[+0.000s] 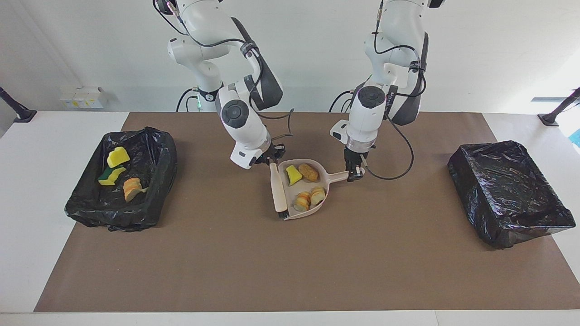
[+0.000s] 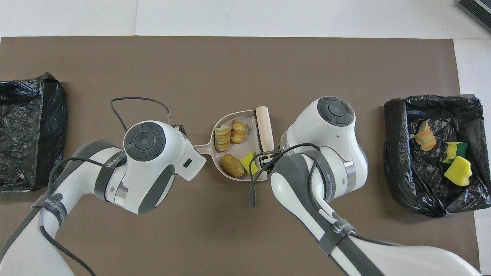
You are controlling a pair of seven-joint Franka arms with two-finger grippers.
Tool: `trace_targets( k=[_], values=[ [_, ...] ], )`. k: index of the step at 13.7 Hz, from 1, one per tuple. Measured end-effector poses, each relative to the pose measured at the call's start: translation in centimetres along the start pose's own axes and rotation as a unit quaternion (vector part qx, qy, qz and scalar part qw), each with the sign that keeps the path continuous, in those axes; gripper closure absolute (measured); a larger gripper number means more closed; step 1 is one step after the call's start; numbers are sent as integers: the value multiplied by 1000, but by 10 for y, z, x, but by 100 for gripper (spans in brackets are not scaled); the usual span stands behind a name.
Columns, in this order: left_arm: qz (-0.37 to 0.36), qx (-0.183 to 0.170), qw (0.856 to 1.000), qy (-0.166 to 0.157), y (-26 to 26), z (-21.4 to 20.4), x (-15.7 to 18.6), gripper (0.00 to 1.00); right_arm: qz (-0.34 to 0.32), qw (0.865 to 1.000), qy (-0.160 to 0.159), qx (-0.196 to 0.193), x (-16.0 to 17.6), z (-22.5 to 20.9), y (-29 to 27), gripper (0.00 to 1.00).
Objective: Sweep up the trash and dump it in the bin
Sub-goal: 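Push the last crusts into the dustpan with the brush in the right gripper, then carry the loaded dustpan with the left gripper over the bag nearest it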
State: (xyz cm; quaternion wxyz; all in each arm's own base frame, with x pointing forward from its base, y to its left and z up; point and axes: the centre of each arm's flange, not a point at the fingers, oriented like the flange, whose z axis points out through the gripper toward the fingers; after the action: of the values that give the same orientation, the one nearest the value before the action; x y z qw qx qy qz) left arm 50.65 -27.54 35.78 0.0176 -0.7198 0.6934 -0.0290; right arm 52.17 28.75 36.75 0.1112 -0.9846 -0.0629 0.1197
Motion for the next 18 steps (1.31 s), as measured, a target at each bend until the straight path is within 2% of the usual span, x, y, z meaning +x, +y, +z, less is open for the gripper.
trace_targets(
  k=[3,7,11,15,16,18],
  values=[
    [-4,-1,1000,8,2,2,3,68,4,1000,-4,-6,-16,-8,-23,74],
    [-15,-6,1000,15,1,3,-1,68,33,998,-15,-45,-33,-54,6,74],
    [-39,-15,999,16,-18,-7,-29,68,98,993,-33,-60,-73,-97,8,74],
    [-49,-30,998,30,-52,-47,-71,68,95,990,-57,-86,-126,-70,-32,74],
    [-48,-31,998,30,-61,-56,-85,68,98,989,-66,-85,-134,-60,-29,74],
    [-46,-32,998,33,-79,-75,-118,68,104,990,-62,-71,-140,-38,-24,74]
  ],
)
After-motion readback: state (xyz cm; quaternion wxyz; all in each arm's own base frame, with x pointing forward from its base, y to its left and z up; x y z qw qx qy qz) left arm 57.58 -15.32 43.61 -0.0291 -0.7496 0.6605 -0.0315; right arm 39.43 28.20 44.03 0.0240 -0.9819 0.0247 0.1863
